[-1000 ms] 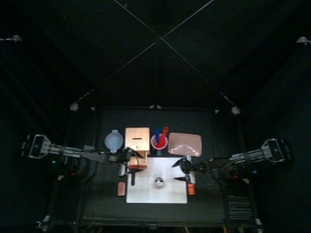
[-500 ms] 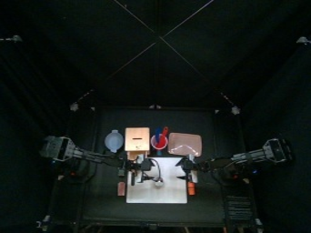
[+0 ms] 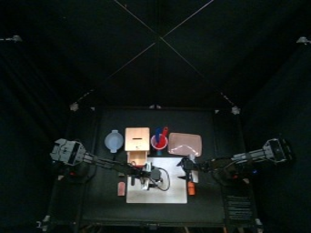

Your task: Put cookie cutter into open drawer

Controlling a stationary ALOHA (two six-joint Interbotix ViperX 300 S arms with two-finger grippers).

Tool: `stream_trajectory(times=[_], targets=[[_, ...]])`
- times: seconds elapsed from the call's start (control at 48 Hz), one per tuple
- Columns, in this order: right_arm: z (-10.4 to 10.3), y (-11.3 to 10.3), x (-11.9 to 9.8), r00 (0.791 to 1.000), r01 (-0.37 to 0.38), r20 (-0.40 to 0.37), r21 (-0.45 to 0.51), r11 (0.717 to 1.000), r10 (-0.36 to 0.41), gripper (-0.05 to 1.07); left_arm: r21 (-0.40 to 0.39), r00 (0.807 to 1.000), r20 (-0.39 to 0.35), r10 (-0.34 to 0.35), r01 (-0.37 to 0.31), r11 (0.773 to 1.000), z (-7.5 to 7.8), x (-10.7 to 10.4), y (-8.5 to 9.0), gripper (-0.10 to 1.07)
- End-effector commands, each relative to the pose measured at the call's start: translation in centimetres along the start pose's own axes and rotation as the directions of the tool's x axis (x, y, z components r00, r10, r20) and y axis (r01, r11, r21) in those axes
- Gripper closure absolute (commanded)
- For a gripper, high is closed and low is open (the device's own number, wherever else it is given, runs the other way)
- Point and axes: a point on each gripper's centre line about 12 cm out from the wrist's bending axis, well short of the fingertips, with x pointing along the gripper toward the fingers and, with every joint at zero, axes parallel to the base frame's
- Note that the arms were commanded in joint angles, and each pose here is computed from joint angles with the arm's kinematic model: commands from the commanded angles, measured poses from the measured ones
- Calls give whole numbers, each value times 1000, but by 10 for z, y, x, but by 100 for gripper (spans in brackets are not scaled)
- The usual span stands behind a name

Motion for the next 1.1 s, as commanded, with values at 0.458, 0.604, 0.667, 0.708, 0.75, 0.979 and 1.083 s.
stream_trajectory(times=[0.458, 0.604, 0.667, 0.708, 0.75, 0.979, 1.083], targets=[[-3, 0, -3, 1000, -4, 3, 38, 999, 4, 5, -45, 999, -45, 13, -15, 999, 18, 16, 6, 0], [-6, 0, -3, 1000, -4, -5, 55, 998, 4, 5, -42, 999, -34, 15, -17, 999, 23, 13, 7, 8], [-7, 0, -3, 1000, -4, -6, 56, 998, 4, 5, -45, 999, -32, 17, -19, 999, 23, 13, 8, 14], [-7, 0, -3, 1000, -5, -7, 57, 998, 6, 5, -46, 999, -34, 18, -20, 999, 23, 14, 9, 18], [-7, 0, -3, 1000, -5, -7, 57, 998, 6, 5, -44, 999, -35, 18, -20, 999, 23, 14, 9, 21], [-8, 1, -3, 1000, -6, -8, 58, 998, 7, 5, -47, 998, -63, 21, -24, 999, 22, 12, 9, 39], [-8, 1, -3, 1000, -6, -8, 56, 998, 7, 5, -45, 998, -53, 22, -25, 999, 26, 7, 10, 41]])
